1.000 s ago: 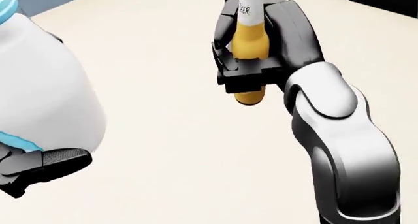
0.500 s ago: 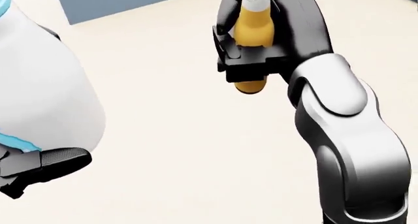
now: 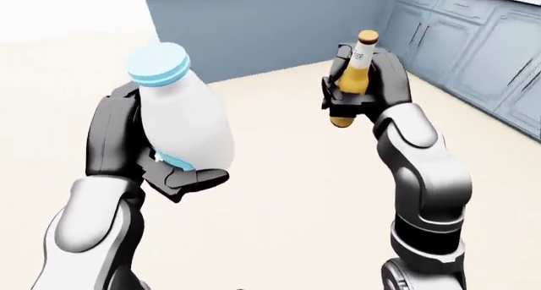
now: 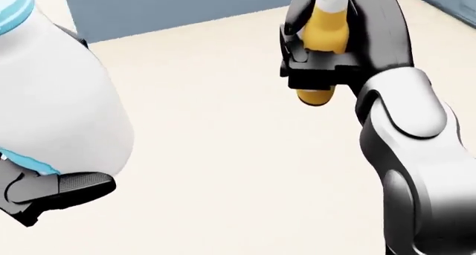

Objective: Move the drinks to the dining counter.

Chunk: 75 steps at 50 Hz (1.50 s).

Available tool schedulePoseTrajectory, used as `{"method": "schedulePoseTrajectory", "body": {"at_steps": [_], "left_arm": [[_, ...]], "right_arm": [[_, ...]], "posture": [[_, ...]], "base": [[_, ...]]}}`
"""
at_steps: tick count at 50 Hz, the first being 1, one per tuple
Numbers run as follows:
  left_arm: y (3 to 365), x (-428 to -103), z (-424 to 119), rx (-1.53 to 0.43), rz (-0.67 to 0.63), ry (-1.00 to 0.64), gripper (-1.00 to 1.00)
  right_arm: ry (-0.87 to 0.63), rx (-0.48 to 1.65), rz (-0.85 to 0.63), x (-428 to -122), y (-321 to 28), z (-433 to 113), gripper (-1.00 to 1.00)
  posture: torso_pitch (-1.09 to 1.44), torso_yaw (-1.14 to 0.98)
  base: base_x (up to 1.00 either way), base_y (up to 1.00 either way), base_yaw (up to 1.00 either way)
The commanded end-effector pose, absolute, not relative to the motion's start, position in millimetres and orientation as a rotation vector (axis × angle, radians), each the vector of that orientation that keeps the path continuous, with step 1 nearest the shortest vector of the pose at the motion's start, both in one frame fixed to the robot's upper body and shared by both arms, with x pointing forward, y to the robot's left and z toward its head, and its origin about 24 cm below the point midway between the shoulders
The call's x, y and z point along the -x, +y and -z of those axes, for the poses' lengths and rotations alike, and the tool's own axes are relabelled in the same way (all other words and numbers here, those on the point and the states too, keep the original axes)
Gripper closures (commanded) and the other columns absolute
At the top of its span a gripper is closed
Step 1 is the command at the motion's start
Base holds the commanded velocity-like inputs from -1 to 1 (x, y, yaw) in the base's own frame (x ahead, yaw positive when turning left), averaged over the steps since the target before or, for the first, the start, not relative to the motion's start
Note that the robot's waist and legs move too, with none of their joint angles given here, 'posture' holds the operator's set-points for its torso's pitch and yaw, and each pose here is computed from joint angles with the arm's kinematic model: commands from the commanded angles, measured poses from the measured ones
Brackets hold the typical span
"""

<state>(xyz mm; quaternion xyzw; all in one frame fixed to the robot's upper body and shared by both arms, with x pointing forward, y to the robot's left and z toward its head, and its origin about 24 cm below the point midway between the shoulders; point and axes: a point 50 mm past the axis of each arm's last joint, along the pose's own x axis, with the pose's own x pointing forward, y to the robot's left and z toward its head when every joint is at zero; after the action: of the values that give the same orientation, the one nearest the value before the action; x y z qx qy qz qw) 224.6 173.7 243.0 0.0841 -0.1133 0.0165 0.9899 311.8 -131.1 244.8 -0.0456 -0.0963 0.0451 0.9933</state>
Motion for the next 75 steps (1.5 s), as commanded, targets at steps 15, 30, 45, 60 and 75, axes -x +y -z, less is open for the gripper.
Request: {"method": "schedulePoseTrajectory", "body": {"at_steps": [15, 30, 45, 60, 75], "left_arm": [[174.8, -219.4, -257.9, -0.178, -0.067, -0.309, 1.00], [176.1, -220.0, -258.1, -0.180, -0.069, -0.313, 1.00], [175.1, -218.9, -259.4, -0.184, -0.068, -0.317, 1.00], [174.1, -218.9, -266.2, -0.189, -0.064, -0.327, 1.00], [177.5, -216.2, -269.5, -0.184, -0.073, -0.336, 1.00]], "right_arm": [[-0.313, 0.087, -0.143, -302.9, -122.1, -265.6, 1.00], [-0.318, 0.053, -0.120, -303.0, -127.3, -267.4, 1.00], [-0.328, 0.059, -0.122, -301.2, -127.3, -269.3, 1.00], [-0.352, 0.080, -0.142, -297.3, -121.8, -279.0, 1.00], [-0.366, 0.083, -0.164, -294.3, -117.7, -282.2, 1.00]], "posture": [[0.00, 0.00], [0.00, 0.00], [0.00, 0.00], [0.00, 0.00], [0.00, 0.00]], "base": [[0.56, 0.00, 0.97], [0.41, 0.00, 0.59], [0.39, -0.43, -0.40], [0.86, -0.20, 0.00], [0.51, 0.14, 0.53]]}}
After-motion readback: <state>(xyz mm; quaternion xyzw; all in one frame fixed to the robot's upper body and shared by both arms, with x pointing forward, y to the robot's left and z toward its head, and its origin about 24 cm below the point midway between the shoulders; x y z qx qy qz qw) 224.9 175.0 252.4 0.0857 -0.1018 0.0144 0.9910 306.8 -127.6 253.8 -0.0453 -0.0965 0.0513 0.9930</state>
